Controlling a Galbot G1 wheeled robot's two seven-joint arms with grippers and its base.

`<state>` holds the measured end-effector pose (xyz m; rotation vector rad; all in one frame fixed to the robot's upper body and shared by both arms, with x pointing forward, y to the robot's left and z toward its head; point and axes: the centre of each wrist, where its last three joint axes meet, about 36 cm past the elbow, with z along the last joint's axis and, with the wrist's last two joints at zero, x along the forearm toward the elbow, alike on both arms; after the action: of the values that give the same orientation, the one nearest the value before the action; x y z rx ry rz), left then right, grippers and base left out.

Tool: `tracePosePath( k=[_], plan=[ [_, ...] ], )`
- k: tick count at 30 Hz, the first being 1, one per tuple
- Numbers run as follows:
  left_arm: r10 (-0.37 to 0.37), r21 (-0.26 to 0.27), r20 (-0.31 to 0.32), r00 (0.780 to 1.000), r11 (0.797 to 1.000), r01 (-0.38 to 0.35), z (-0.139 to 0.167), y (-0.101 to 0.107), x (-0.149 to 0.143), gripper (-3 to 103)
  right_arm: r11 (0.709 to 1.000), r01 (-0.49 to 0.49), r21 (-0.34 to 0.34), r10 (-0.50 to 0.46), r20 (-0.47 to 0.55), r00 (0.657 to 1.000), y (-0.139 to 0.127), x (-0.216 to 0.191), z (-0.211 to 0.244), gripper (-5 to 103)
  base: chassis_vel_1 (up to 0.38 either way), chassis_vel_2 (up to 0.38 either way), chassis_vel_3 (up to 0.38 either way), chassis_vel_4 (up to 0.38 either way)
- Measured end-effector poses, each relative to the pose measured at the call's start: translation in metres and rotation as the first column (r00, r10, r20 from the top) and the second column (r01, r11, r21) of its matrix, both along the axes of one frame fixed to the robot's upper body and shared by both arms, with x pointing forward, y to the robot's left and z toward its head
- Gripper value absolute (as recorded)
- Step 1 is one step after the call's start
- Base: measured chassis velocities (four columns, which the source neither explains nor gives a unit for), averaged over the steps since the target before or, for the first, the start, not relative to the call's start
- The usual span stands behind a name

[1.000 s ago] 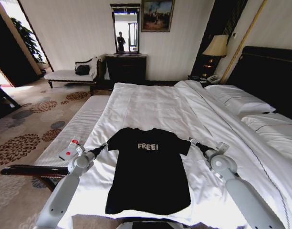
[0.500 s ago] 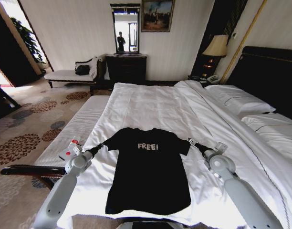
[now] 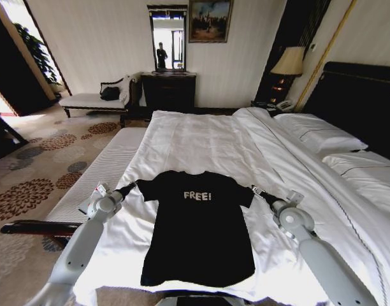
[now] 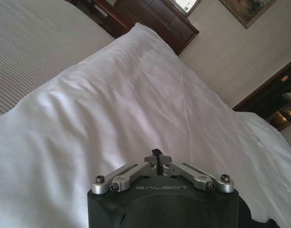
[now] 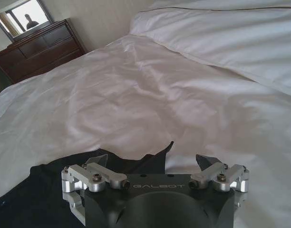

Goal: Fold the clothes on the bed.

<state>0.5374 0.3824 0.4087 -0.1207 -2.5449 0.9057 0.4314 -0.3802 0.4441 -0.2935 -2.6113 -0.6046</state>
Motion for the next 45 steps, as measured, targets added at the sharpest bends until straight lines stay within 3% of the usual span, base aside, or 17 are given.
tracePosePath(
  k=[6,13,17,20,21,25,27,31,32,36,37,42,44,45],
  plan=[
    [0.013,0.031,-0.023,1.000,0.999,-0.012,-0.006,0.006,0.004,1,1.000,0.007,-0.001,-0.007,-0.001,1.000,-0.003,0.001,0.000,100,0.000,0.000,0.000,0.000],
    [0.021,0.054,-0.032,0.999,0.998,-0.019,-0.012,-0.002,-0.006,0,1.000,0.007,0.005,-0.007,0.001,1.000,-0.001,0.004,-0.001,100,0.000,0.000,0.000,0.000],
    [0.048,0.064,-0.025,0.999,0.997,-0.046,-0.003,0.005,-0.026,10,1.000,0.010,0.007,-0.010,0.004,1.000,-0.002,0.004,0.000,100,0.000,0.000,0.000,0.000],
    [0.073,0.058,0.004,0.997,0.996,-0.073,0.023,0.021,-0.053,26,1.000,0.013,0.008,-0.013,0.010,1.000,-0.003,0.005,0.002,100,0.000,0.000,0.000,0.000],
    [0.073,0.058,0.004,0.997,0.996,-0.073,0.023,0.021,-0.053,26,1.000,0.013,0.008,-0.013,0.010,1.000,-0.003,0.005,0.002,100,0.000,0.000,0.000,0.000],
    [0.083,0.034,0.137,0.987,0.995,-0.089,0.094,0.037,-0.079,43,1.000,0.008,0.009,-0.008,0.017,1.000,-0.002,0.008,0.005,100,0.000,0.000,0.000,0.000],
    [0.085,0.030,0.167,0.982,0.995,-0.091,0.108,0.037,-0.083,48,1.000,0.006,0.010,-0.007,0.017,1.000,-0.001,0.009,0.005,100,0.000,0.000,0.000,0.000],
    [0.064,0.017,0.313,0.948,0.997,-0.073,0.177,0.034,-0.105,64,0.999,0.013,0.035,-0.013,0.012,1.000,-0.003,0.014,0.006,100,0.000,0.000,0.000,0.000],
    [0.064,0.017,0.313,0.948,0.997,-0.073,0.177,0.034,-0.105,64,0.999,0.013,0.035,-0.013,0.012,1.000,-0.003,0.014,0.006,100,0.000,0.000,0.000,0.000],
    [-0.001,0.079,0.406,0.914,0.996,-0.034,0.211,0.020,-0.130,86,0.996,0.028,0.083,-0.028,-0.002,1.000,-0.007,0.016,0.006,100,0.000,0.000,0.000,0.000],
    [-0.020,0.093,0.416,0.909,0.995,-0.021,0.214,0.014,-0.135,86,0.996,0.029,0.087,-0.028,-0.003,1.000,-0.007,0.015,0.006,100,0.000,0.000,0.000,0.000],
    [-0.052,0.149,0.410,0.911,0.989,-0.010,0.211,-0.004,-0.146,98,0.995,0.023,0.099,-0.023,-0.002,1.000,-0.004,0.012,0.007,100,0.000,0.000,0.000,0.000],
    [-0.053,0.148,0.409,0.911,0.989,-0.008,0.210,-0.007,-0.147,100,0.994,0.024,0.103,-0.024,-0.002,1.000,-0.004,0.012,0.008,100,0.000,0.000,0.000,0.000],
    [-0.058,0.137,0.414,0.908,0.991,0.001,0.210,-0.012,-0.151,100,0.990,0.030,0.138,-0.030,-0.005,1.000,-0.005,0.013,0.011,100,0.000,0.000,0.000,0.000]
  ],
)
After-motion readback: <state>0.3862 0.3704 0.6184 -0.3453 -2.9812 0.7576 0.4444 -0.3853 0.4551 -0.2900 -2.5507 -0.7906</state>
